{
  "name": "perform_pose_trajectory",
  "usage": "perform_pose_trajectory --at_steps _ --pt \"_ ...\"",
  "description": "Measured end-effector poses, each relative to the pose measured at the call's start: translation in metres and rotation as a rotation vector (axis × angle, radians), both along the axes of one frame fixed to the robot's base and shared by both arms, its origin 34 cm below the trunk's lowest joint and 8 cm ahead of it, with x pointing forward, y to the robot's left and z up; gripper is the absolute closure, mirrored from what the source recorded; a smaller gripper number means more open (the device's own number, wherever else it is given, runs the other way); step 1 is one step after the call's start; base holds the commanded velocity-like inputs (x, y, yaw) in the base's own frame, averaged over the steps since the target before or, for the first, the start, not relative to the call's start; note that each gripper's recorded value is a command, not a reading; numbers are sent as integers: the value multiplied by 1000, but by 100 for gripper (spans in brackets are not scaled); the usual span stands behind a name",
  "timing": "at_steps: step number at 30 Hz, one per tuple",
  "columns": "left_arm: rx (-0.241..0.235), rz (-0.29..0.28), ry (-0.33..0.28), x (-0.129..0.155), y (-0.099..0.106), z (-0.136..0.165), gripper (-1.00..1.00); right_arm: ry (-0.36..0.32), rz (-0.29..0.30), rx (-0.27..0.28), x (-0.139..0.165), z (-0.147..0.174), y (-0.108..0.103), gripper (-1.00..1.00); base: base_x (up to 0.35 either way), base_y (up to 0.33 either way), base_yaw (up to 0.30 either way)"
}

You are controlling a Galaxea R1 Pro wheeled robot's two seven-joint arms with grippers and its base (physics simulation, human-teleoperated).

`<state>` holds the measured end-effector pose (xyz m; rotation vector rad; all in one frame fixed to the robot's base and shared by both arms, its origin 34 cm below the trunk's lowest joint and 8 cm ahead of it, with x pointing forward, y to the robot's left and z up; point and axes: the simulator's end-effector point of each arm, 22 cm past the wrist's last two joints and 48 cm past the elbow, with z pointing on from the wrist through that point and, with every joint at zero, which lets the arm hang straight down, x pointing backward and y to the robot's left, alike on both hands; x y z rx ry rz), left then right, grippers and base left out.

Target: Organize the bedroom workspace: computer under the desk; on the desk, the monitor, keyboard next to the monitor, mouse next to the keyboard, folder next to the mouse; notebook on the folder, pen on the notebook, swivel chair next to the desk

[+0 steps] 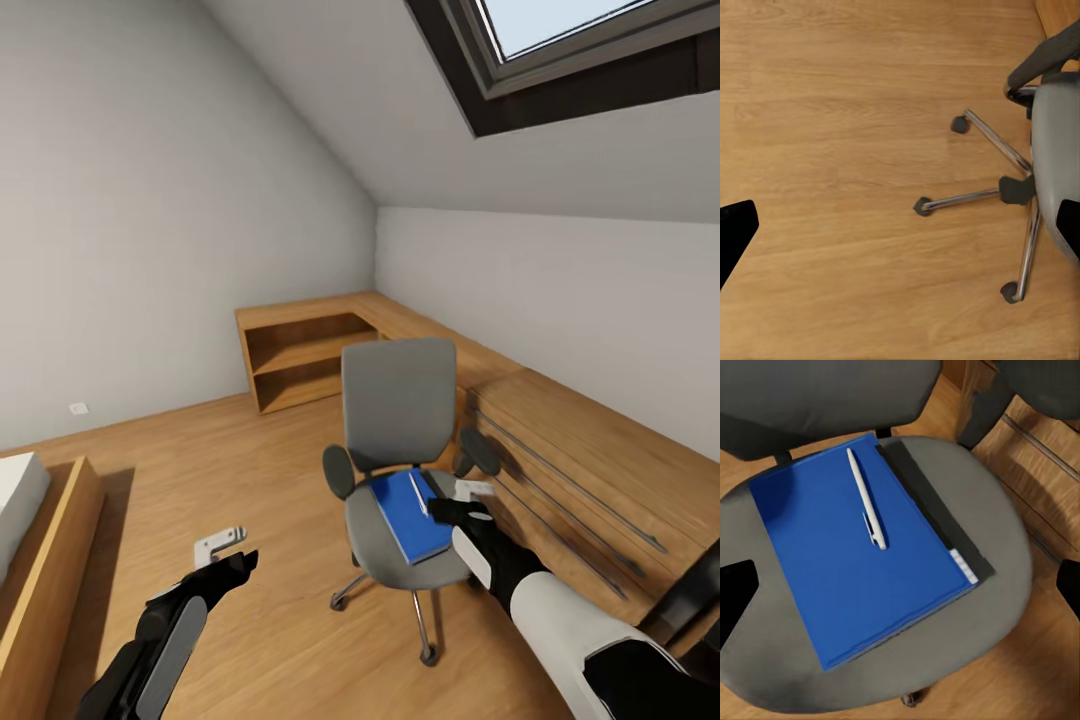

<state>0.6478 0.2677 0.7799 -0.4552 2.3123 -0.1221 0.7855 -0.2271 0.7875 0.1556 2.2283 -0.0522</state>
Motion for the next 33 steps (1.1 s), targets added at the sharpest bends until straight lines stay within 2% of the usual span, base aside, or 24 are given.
perform_pose_trajectory --at_steps 1,3,4,5,15,22,26,33 --pt "1 1 0 0 1 0 -100 1 33 -4 -1 -3 3 -100 324 49 -2" --pt "1 1 0 0 1 0 -100 -1 62 -3 -2 -4 8 -100 326 76 -1" --pt "2 1 0 0 1 0 -100 -7 121 -7 -2 -6 16 -100 327 95 0" --pt "2 2 0 0 1 0 -100 -8 125 -7 -2 -6 17 -100 327 97 0" --pt "2 1 -1 0 1 0 -100 -6 133 -10 -4 -8 17 -100 324 55 0" --pt "2 1 0 0 1 0 -100 -2 132 -12 -5 -12 16 -100 186 68 0" --pt "1 1 -1 0 0 1 -100 34 124 -21 -16 -26 9 -100 263 96 0" --pt "-2 0 -19 4 0 9 -100 60 118 -27 -22 -36 5 -100 151 54 0"
